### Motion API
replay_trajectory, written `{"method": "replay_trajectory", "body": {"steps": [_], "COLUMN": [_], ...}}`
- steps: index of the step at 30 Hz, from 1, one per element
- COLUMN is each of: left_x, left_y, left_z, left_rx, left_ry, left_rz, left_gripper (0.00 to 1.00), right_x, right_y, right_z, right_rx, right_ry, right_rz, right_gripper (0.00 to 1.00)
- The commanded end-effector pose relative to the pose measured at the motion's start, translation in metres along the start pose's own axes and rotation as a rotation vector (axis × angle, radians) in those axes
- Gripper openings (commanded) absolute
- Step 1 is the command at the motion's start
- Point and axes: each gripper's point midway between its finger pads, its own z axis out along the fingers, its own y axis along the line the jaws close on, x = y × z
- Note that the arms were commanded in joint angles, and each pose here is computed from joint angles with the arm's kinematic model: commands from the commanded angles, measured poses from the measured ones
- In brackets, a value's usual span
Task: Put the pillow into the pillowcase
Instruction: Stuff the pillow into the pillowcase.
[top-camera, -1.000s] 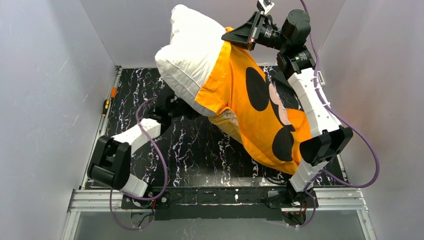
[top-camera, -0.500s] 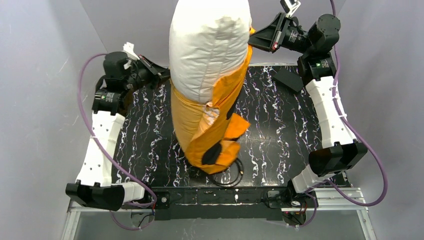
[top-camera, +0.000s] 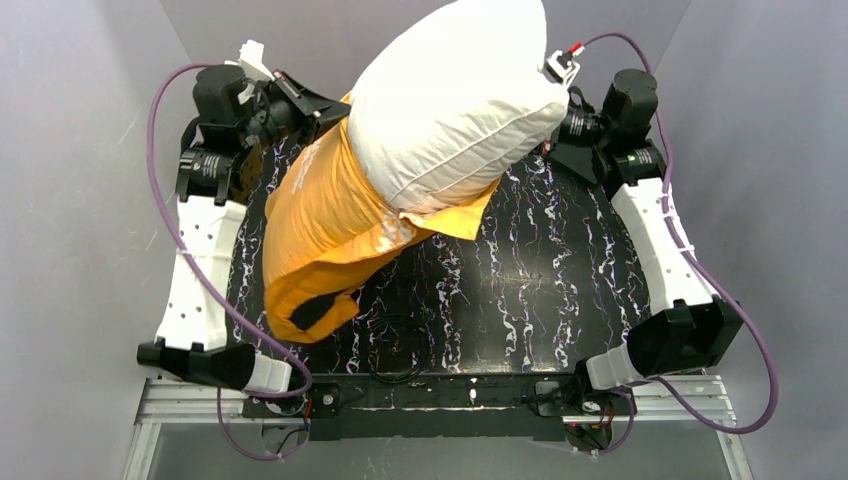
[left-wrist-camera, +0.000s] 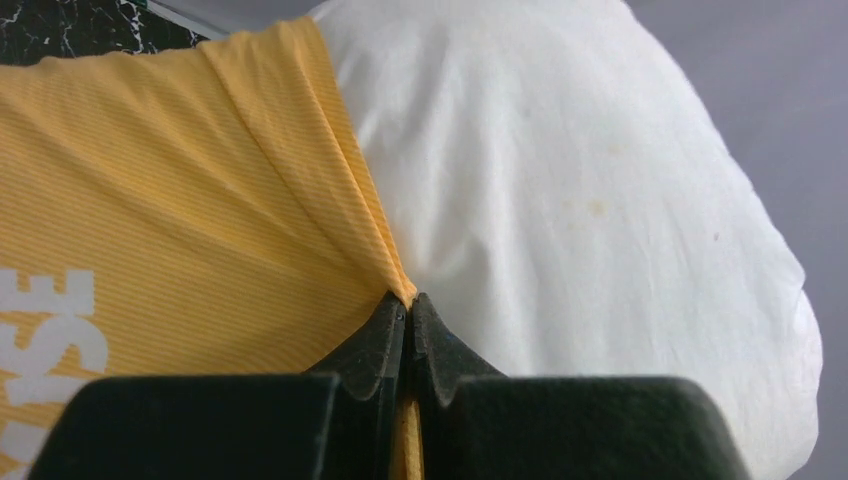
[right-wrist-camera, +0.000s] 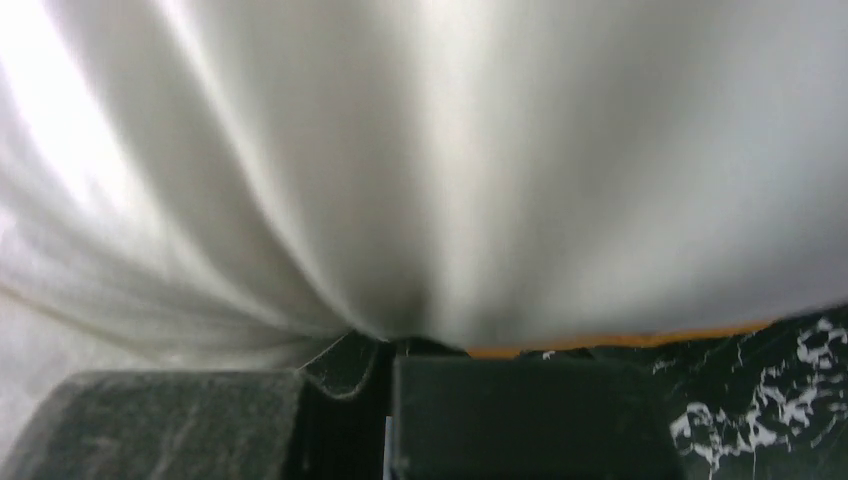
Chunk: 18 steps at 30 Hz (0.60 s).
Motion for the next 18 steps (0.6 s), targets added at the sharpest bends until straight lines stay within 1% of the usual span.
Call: {"method": "replay_trajectory", "body": {"steps": [1, 5, 8, 10, 11, 13, 15, 16, 17, 18], "left_x": [0.004, 0.021, 0.039, 0.053, 0.060, 0.076, 0.095, 0.108, 0.116, 0.125], "left_y": [-0.122, -0.138, -0.135, -0.124, -0.113, -0.079, -0.037, -0.008, 0.011, 0.036], "left_z": [-0.021, 0.002, 0.021, 0.030, 0.034, 0.043, 0.048, 0.051, 0.046, 0.046], "left_rx": [0.406, 0.461, 0.474, 0.449, 0.416, 0.326, 0.231, 0.164, 0.122, 0.063], "left_ry": [0.021, 0.087, 0.162, 0.200, 0.216, 0.249, 0.288, 0.312, 0.310, 0.311], "left_rz": [0.194, 0.262, 0.281, 0.307, 0.319, 0.309, 0.276, 0.252, 0.239, 0.216], "left_gripper": [0.00, 0.00, 0.00, 0.00, 0.00, 0.00, 0.00, 0.00, 0.00, 0.00], "right_x": [0.029, 0.062, 0.098, 0.128, 0.142, 0.169, 0.182, 0.186, 0.190, 0.195], "right_y": [0.025, -0.011, -0.046, -0.078, -0.091, -0.120, -0.133, -0.140, -0.146, -0.152], "right_z": [-0.008, -0.015, -0.025, -0.038, -0.042, -0.054, -0.060, -0.063, -0.066, -0.072], "right_rx": [-0.030, 0.092, 0.215, 0.334, 0.376, 0.497, 0.559, 0.601, 0.639, 0.686], "right_ry": [0.055, 0.103, 0.164, 0.210, 0.222, 0.239, 0.234, 0.222, 0.216, 0.219], "right_rz": [-0.173, -0.147, -0.119, -0.069, -0.039, 0.070, 0.139, 0.167, 0.193, 0.216], "right_gripper": [0.01, 0.01, 0.01, 0.01, 0.01, 0.01, 0.01, 0.04, 0.08, 0.18]}}
